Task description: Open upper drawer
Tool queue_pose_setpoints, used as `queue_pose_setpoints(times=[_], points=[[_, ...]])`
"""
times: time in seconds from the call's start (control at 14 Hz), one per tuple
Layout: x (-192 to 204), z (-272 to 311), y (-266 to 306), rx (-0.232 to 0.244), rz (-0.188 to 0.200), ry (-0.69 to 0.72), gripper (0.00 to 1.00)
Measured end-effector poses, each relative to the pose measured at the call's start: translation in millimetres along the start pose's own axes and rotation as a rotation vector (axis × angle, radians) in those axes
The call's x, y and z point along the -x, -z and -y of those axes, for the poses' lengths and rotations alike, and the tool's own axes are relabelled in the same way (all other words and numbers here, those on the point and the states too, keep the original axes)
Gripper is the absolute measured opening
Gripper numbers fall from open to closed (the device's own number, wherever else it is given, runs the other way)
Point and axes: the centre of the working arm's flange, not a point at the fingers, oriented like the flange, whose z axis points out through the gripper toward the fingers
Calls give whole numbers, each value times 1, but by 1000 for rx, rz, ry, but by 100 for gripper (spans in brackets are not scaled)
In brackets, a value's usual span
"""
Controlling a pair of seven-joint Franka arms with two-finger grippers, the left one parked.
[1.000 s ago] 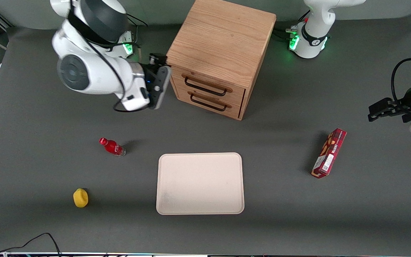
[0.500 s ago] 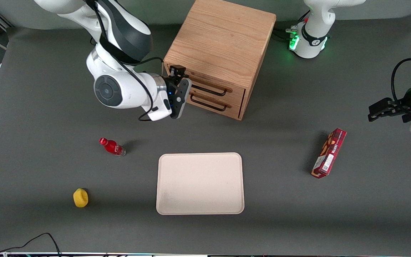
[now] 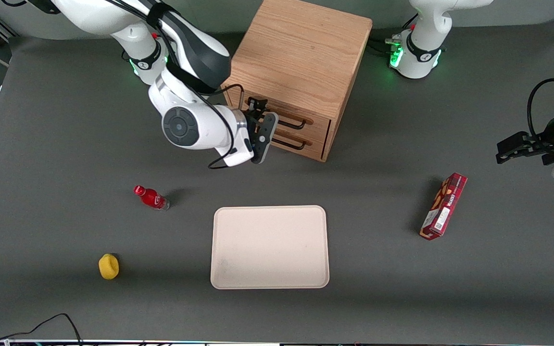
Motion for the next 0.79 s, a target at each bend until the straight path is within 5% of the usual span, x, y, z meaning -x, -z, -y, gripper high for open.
queue_pose_setpoints(times=[0.79], points=[[-13, -8, -30, 24, 2, -3, 100]])
